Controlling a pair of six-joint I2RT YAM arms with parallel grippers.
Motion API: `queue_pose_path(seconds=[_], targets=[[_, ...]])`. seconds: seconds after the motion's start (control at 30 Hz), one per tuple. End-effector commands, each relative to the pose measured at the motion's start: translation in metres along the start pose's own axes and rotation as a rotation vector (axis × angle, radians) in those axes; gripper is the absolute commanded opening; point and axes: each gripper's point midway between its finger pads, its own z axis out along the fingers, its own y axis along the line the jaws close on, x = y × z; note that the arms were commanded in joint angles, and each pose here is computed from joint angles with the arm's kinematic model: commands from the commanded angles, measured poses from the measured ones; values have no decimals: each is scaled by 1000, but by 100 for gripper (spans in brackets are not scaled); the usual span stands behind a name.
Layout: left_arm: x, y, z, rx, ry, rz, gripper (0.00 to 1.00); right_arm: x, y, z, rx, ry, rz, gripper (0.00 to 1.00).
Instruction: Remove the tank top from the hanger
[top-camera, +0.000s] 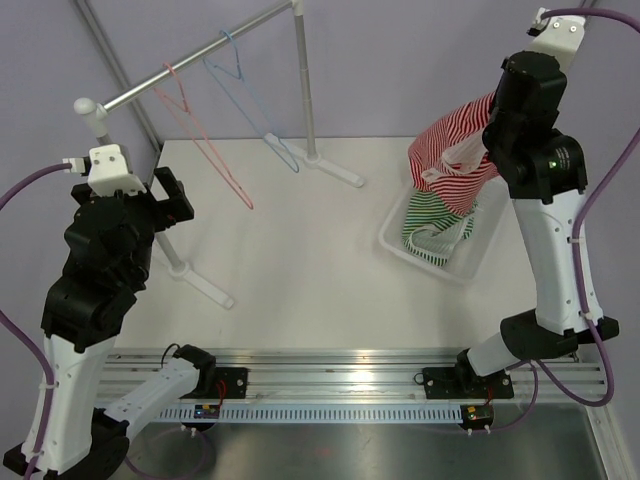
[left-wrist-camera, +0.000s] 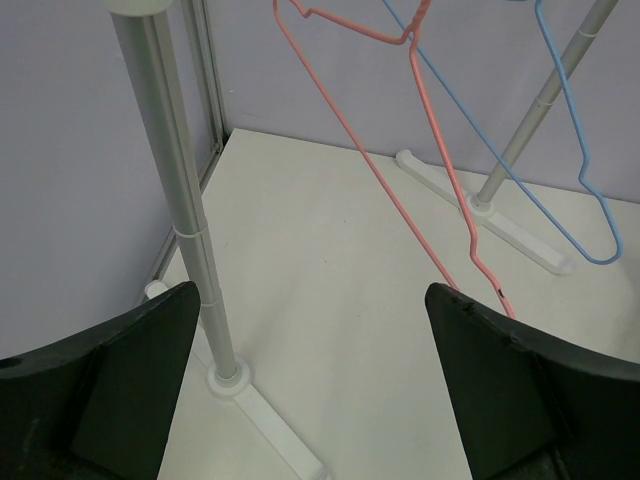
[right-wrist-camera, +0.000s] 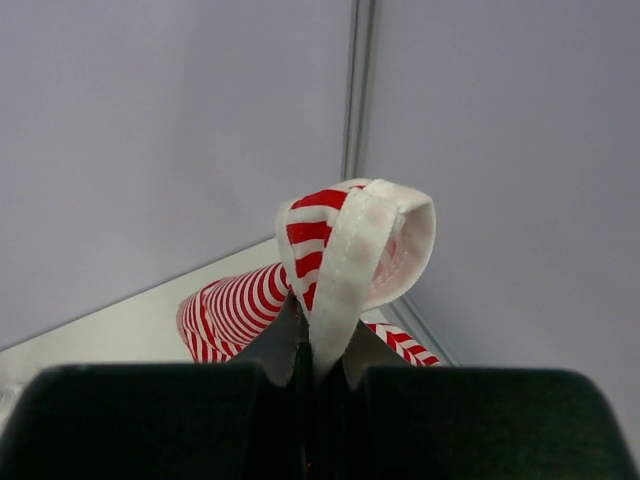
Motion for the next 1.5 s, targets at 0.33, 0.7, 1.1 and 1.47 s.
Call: queue_pose_path(seconds=[0.33, 0.7, 1.1, 1.47], targets=[[-12, -4, 0, 16, -46, -33, 99, -7, -17, -2, 62, -35, -18, 0], [-11, 2, -5, 4, -55, -27, 99, 171, 36, 73, -152, 358, 92, 0], [-17, 19, -16, -55, -61, -37, 99, 419, 59, 95, -50, 910, 40, 0], [-6, 52, -21, -239, -40, -26, 99, 349, 72, 99, -149, 811, 119, 79]])
